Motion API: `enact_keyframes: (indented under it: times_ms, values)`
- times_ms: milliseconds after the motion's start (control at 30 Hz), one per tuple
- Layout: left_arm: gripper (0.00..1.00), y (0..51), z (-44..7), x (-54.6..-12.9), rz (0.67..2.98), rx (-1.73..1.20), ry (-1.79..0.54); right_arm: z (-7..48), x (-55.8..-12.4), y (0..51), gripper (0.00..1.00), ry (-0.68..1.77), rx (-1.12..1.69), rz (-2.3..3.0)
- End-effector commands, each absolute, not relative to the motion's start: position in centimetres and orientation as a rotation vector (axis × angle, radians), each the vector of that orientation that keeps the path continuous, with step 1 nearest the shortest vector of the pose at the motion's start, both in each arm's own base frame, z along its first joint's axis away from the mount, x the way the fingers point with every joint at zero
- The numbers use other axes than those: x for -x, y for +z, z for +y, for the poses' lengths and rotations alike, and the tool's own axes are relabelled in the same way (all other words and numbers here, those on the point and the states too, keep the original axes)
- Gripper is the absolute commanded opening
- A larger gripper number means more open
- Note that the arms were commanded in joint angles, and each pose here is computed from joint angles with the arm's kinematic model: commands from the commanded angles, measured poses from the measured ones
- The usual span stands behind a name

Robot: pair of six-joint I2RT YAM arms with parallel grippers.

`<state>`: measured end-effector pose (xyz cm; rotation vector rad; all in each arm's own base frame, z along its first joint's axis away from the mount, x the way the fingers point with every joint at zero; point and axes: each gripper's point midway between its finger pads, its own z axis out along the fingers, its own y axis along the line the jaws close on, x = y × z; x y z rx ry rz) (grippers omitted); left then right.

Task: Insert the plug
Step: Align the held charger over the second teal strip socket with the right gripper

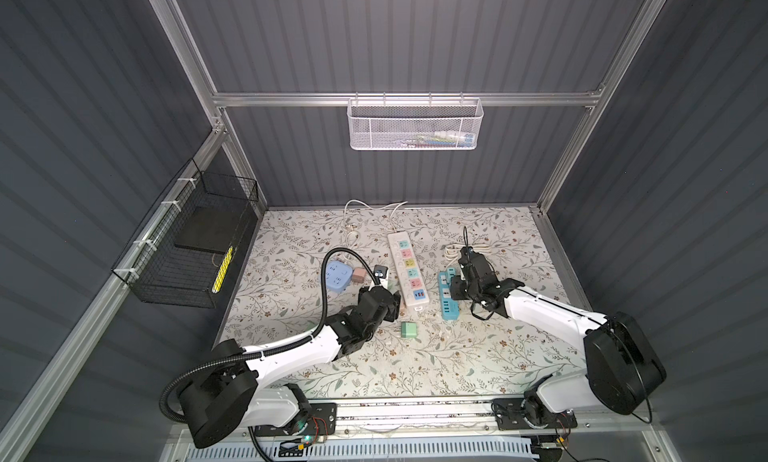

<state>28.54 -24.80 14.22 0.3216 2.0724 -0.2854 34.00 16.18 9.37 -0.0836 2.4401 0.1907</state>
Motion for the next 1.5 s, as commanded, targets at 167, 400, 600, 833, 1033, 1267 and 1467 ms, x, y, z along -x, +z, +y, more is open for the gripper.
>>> enact_keyframes:
  times_ms: [167,400,600,833,1033,1267,1467]
  values:
    - [0.71,14.0,-24.5,-28.6,2.074,-0.336,-0.257,15.5,-33.3,8.0,0.21,0.088,0.081,2.497]
    - [0.7,13.9,-24.4,-28.7,2.079,-0.336,-0.246,15.1,-32.9,6.5,0.22,-0.062,0.073,2.532]
    - [0.71,14.1,-24.2,-28.7,2.077,-0.334,-0.239,15.0,-32.2,5.3,0.22,-0.077,0.055,2.552]
    - [0.72,14.0,-24.0,-28.8,2.077,-0.326,-0.229,15.3,-31.7,4.2,0.21,-0.114,0.079,2.568]
    - [0.72,14.0,-24.0,-28.8,2.078,-0.325,-0.229,15.4,-31.0,2.7,0.21,-0.107,0.077,2.604]
    - [0.72,13.6,-23.7,-28.6,2.084,-0.32,-0.227,15.5,-30.1,1.7,0.22,-0.076,0.085,2.636]
    - [0.73,13.9,-23.9,-28.6,2.08,-0.324,-0.237,17.0,-31.3,5.4,0.35,0.008,0.129,2.589]
